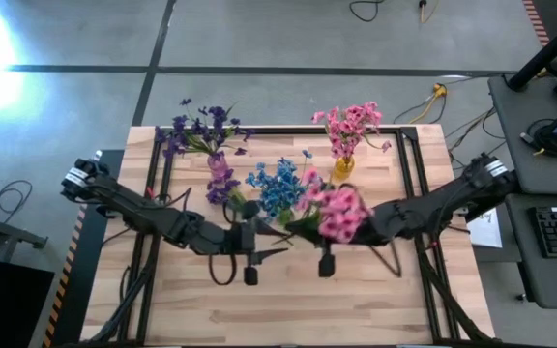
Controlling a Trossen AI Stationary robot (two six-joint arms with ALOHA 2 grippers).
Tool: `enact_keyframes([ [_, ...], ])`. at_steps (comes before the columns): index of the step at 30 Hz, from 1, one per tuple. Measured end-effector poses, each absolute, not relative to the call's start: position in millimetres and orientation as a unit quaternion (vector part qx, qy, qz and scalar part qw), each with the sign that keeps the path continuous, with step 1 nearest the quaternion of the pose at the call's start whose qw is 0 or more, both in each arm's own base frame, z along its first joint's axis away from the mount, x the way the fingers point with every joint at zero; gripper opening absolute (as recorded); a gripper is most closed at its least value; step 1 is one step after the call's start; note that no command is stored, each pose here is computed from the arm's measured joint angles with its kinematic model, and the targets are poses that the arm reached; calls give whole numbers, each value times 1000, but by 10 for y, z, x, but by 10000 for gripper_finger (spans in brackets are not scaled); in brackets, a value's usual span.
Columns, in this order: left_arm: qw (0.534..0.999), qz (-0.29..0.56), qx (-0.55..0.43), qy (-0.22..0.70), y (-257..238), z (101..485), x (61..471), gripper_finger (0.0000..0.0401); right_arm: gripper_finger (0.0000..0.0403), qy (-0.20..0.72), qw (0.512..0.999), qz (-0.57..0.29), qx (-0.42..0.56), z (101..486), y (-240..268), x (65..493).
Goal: Sort flowers into vase by color
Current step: Put the pink flowers into the yellow vase
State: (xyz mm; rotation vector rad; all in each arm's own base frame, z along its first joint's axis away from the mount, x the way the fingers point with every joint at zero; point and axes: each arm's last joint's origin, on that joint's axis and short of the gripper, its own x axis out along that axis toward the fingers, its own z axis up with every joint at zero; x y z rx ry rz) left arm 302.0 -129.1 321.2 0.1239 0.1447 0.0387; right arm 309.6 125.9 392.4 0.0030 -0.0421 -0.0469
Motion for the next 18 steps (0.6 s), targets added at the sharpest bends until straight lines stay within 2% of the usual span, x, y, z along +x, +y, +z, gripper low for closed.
enact_keyframes([
  [4,994,8,71,87,-1293,3301,2863,171,12,-19,999,-27,9,4119,1171,2906],
  [7,992,4,74,104,-1260,3356,2743,188,12,-14,997,-70,3,4239,1069,2732],
  [12,990,7,57,130,-1165,3442,2549,196,12,12,983,-183,-13,4294,883,2447],
  [18,988,13,35,149,-1062,3524,2354,197,12,47,961,-272,-13,4283,780,2149],
])
